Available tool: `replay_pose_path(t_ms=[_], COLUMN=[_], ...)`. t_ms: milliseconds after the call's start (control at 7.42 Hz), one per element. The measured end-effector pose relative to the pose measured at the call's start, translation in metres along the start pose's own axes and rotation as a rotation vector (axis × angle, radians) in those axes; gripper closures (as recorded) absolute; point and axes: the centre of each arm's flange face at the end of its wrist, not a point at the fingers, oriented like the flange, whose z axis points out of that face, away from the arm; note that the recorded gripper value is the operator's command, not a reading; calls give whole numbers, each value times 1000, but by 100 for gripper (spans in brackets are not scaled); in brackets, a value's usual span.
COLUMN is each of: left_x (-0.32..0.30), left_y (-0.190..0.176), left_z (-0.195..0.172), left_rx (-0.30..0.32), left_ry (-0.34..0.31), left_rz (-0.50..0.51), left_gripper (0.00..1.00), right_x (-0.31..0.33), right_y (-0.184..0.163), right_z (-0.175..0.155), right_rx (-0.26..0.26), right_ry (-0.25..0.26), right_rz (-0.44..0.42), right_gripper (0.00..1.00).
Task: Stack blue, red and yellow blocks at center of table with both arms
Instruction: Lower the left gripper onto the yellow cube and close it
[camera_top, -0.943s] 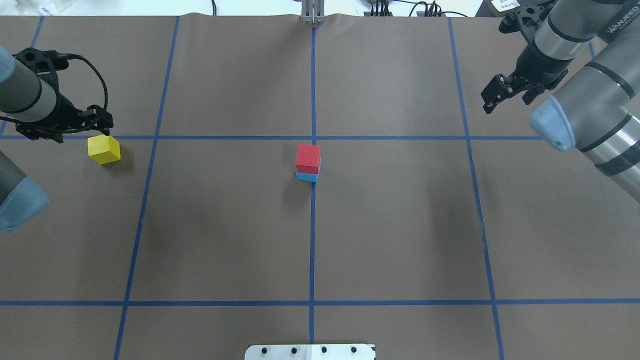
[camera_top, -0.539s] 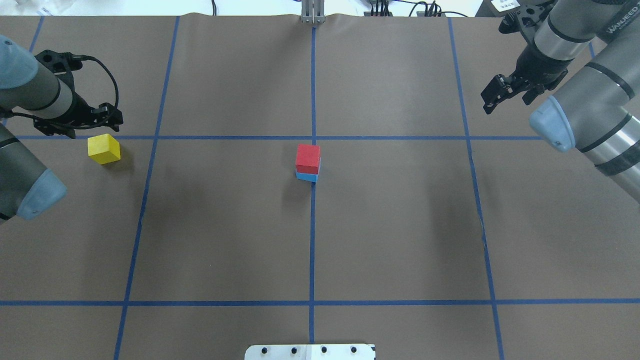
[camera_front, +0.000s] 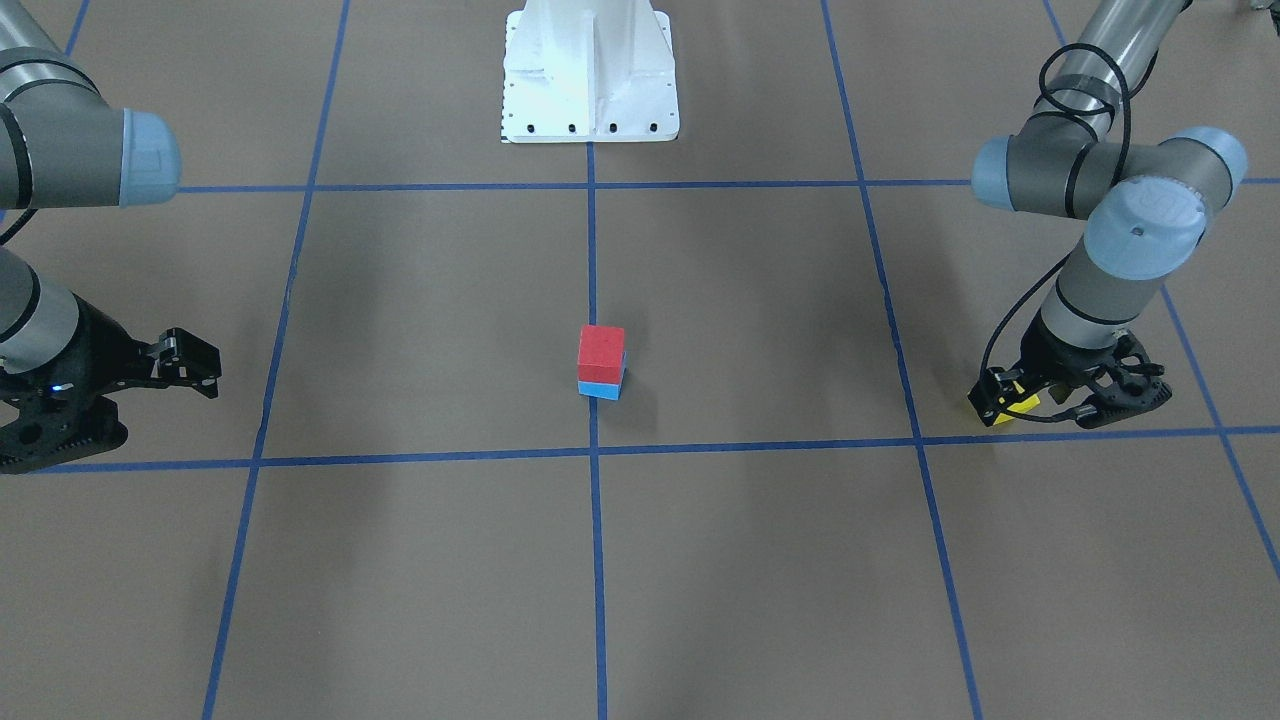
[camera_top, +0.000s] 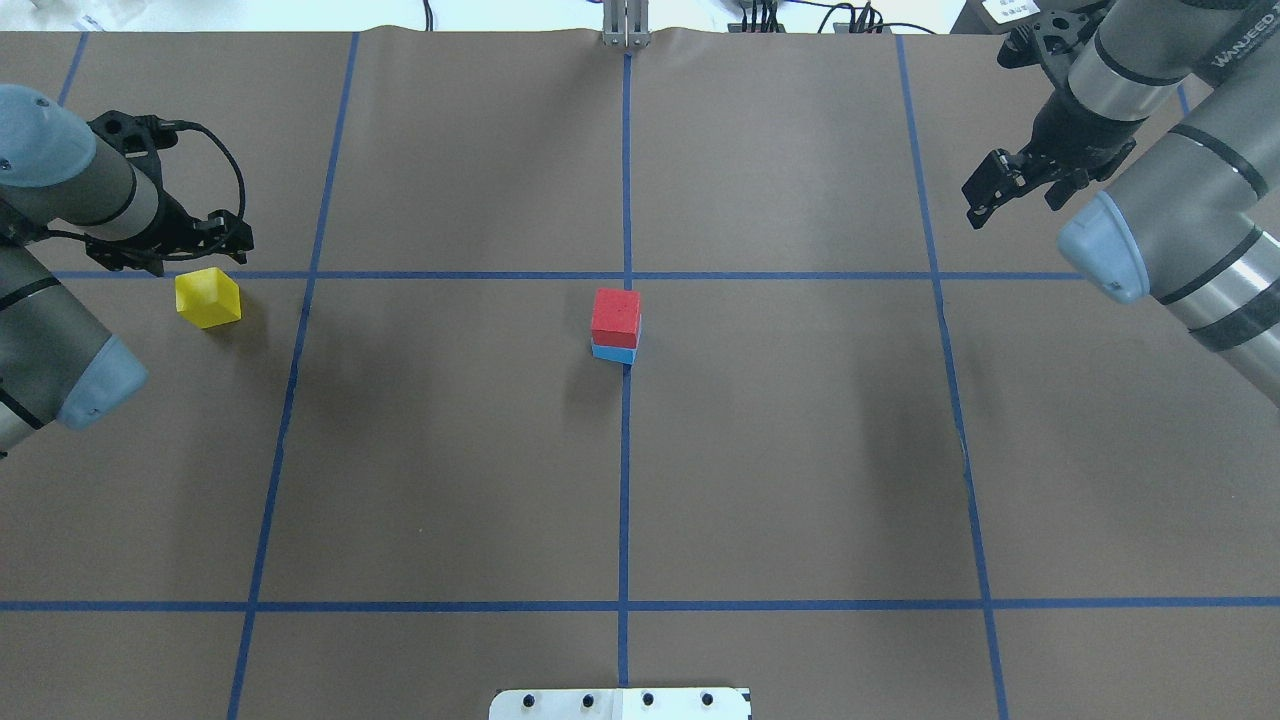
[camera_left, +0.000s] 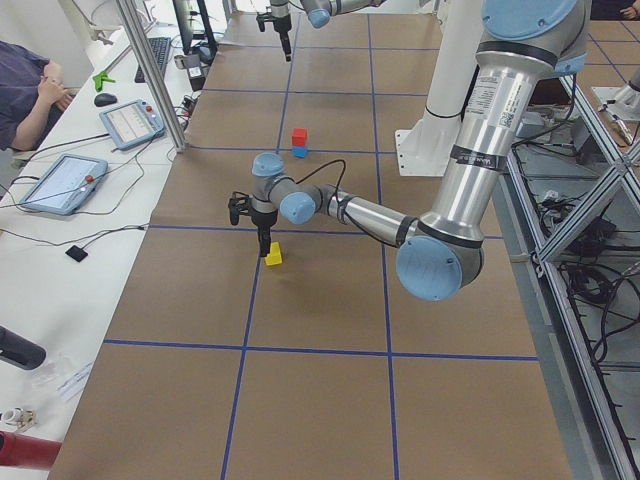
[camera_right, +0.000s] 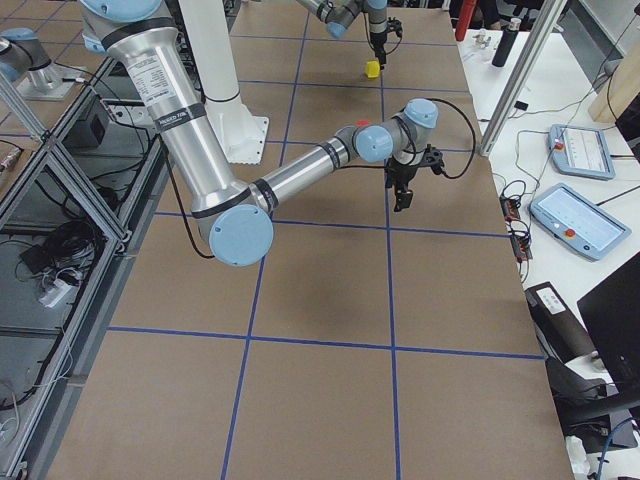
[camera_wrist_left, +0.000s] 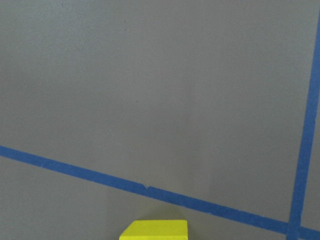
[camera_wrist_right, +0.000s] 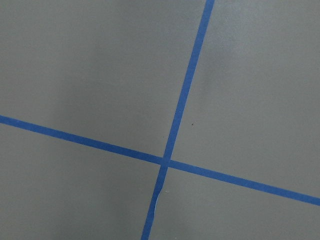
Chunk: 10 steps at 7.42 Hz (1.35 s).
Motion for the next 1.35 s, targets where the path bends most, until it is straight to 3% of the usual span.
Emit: replay_pose_path(t_ms=[1213,1348], left_x=[-2,-4], left_y=[17,18], left_z=[14,15], left_rx=[-21,-22], left_ry=[11,8], left_rz=[12,14], left_gripper=[1,19], right_x=[0,0], right_y=[0,0], right_z=[0,0], right_rx=[0,0], right_ry=[0,0], right_rz=[1,1], right_gripper=[1,1])
